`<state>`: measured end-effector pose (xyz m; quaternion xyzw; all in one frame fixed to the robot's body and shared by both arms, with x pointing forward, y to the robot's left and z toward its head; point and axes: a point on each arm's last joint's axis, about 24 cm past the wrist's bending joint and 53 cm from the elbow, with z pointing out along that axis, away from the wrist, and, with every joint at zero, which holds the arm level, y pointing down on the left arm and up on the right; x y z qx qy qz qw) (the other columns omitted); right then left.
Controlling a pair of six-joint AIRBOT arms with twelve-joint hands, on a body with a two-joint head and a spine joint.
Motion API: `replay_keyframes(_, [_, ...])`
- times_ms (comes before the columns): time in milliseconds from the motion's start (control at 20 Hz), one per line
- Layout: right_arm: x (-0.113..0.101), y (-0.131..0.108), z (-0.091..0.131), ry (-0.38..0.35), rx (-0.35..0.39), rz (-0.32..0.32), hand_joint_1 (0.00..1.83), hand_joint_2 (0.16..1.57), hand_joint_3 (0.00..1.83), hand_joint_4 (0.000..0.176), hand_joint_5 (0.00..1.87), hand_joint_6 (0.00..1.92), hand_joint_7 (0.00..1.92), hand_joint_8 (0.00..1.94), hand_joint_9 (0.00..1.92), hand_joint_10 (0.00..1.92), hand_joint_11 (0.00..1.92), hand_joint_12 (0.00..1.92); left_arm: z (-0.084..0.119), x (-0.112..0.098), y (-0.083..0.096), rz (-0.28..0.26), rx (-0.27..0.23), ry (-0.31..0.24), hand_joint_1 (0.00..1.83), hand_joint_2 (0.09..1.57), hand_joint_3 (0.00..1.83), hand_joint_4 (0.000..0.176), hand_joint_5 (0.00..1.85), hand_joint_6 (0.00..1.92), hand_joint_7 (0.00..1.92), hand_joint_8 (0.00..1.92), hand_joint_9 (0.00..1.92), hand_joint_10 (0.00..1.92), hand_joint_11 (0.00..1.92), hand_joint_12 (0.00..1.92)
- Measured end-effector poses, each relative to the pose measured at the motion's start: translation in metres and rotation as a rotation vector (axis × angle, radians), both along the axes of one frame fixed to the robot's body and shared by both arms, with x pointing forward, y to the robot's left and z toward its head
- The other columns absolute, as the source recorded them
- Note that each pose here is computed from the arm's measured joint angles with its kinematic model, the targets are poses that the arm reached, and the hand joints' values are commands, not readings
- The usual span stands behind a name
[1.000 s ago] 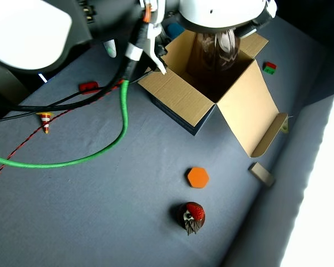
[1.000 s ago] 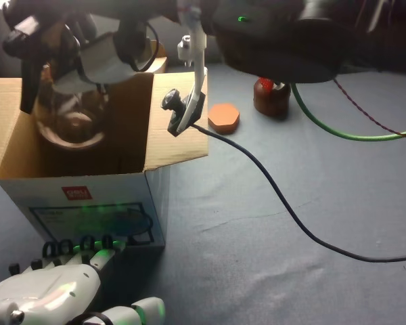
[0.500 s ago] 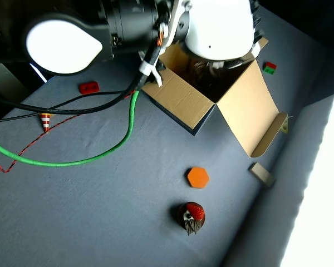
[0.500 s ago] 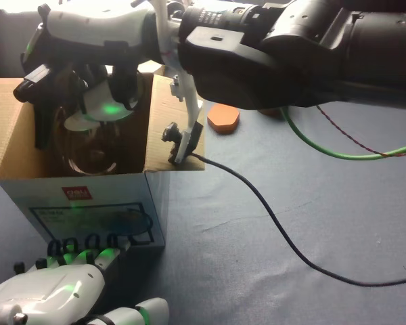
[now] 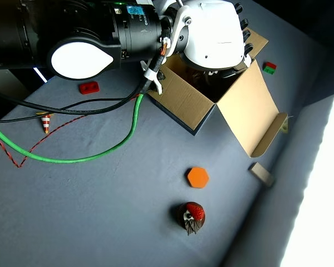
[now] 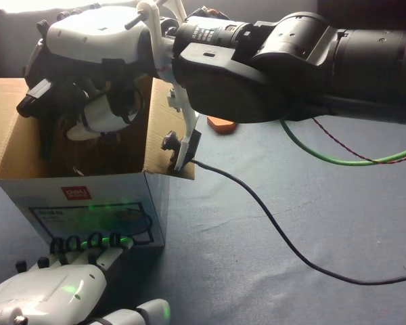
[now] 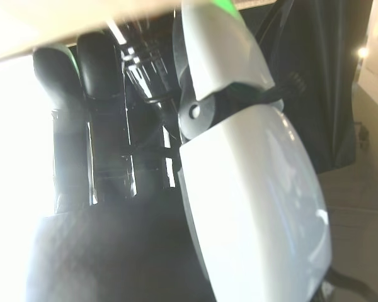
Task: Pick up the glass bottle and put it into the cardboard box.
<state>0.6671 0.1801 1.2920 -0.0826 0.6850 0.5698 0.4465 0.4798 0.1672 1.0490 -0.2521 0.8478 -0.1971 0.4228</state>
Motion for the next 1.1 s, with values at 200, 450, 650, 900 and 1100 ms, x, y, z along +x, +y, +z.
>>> replay_keyframes(200, [0.000, 0.000, 0.000, -0.009, -0.006, -0.001, 1.36, 1.16, 0.00, 0.000, 0.79, 1.26, 0.99, 1.00, 0.80, 1.34, 0.62, 1.56, -0.002, -0.002, 0.001, 0.007, -0.006, 0.009, 0.00, 1.31, 0.00, 0.000, 0.00, 0.00, 0.00, 0.00, 0.00, 0.00, 0.00, 0.00])
replay_keyframes(450, [0.001, -0.001, 0.001, -0.014, -0.005, -0.003, 1.36, 1.16, 0.00, 0.000, 0.80, 1.28, 0.96, 1.02, 0.80, 1.35, 0.62, 1.56, -0.002, -0.002, 0.001, 0.004, -0.006, 0.006, 0.00, 1.30, 0.00, 0.000, 0.00, 0.00, 0.00, 0.00, 0.00, 0.00, 0.00, 0.00])
replay_keyframes(650, [0.002, -0.002, 0.002, -0.022, -0.003, -0.006, 1.20, 1.22, 0.00, 0.000, 0.73, 1.37, 0.84, 1.20, 0.63, 1.21, 0.37, 1.60, -0.002, -0.002, 0.001, 0.010, -0.015, 0.007, 0.00, 1.31, 0.00, 0.000, 0.00, 0.00, 0.00, 0.00, 0.00, 0.00, 0.00, 0.00])
replay_keyframes(900, [0.002, -0.008, 0.002, -0.034, -0.013, -0.009, 0.98, 1.09, 0.00, 0.000, 0.36, 0.35, 0.54, 0.07, 0.22, 0.59, 0.00, 1.32, -0.005, -0.009, -0.001, 0.015, -0.030, 0.027, 0.00, 1.31, 0.00, 0.000, 0.00, 0.00, 0.00, 0.00, 0.00, 0.00, 0.00, 0.00])
replay_keyframes(1100, [-0.004, -0.023, 0.001, 0.002, -0.042, -0.008, 0.97, 1.07, 0.00, 0.000, 0.30, 0.32, 0.49, 0.04, 0.17, 0.56, 0.00, 1.18, -0.006, -0.011, 0.001, 0.047, -0.044, 0.048, 0.00, 1.31, 0.00, 0.000, 0.00, 0.00, 0.00, 0.00, 0.00, 0.00, 0.00, 0.00])
